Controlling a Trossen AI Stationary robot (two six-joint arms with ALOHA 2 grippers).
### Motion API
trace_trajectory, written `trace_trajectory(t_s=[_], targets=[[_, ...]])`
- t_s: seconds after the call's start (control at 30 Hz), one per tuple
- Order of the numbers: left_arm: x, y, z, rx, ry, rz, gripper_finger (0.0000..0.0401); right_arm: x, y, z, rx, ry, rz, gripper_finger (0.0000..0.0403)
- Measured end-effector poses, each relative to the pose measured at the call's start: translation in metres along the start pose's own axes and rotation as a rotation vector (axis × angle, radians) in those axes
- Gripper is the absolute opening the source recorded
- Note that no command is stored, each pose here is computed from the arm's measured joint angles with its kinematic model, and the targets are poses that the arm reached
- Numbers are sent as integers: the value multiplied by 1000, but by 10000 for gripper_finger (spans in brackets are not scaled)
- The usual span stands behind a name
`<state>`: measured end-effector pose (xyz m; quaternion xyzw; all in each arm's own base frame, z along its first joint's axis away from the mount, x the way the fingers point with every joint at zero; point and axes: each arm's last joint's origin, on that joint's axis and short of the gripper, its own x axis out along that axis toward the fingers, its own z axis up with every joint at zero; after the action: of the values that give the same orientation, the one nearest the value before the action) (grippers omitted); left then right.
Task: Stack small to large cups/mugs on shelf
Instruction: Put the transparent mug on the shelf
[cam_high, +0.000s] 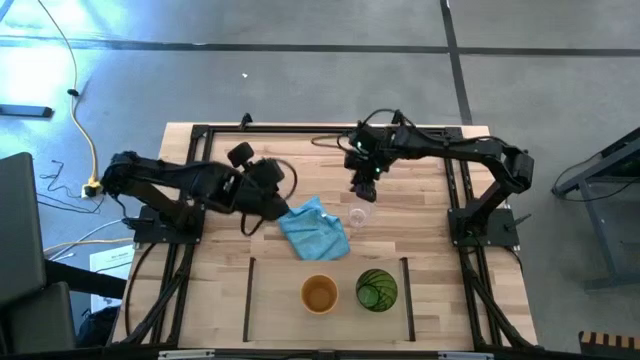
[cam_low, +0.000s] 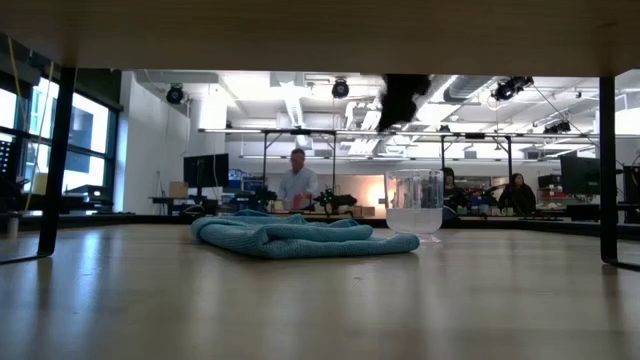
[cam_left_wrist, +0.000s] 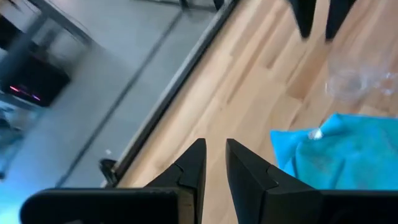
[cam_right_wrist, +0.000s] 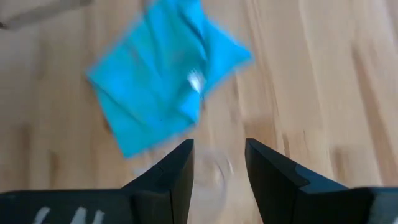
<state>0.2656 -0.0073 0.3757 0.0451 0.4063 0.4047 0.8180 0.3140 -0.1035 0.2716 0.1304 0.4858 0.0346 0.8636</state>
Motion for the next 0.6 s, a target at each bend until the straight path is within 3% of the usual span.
trace_trajectory(t_s=[0.2, 0.47, 0.6], targets=[[27, 29, -9, -22, 5, -125, 51, -48, 16, 40, -137, -165, 44, 135], [48, 72, 1, -109, -249, -478, 51, -116, 36, 67, -245, -307, 56, 135], [72, 84, 6, -95, -274, -609, 51, -146, 49, 74, -298, -393, 136, 135]])
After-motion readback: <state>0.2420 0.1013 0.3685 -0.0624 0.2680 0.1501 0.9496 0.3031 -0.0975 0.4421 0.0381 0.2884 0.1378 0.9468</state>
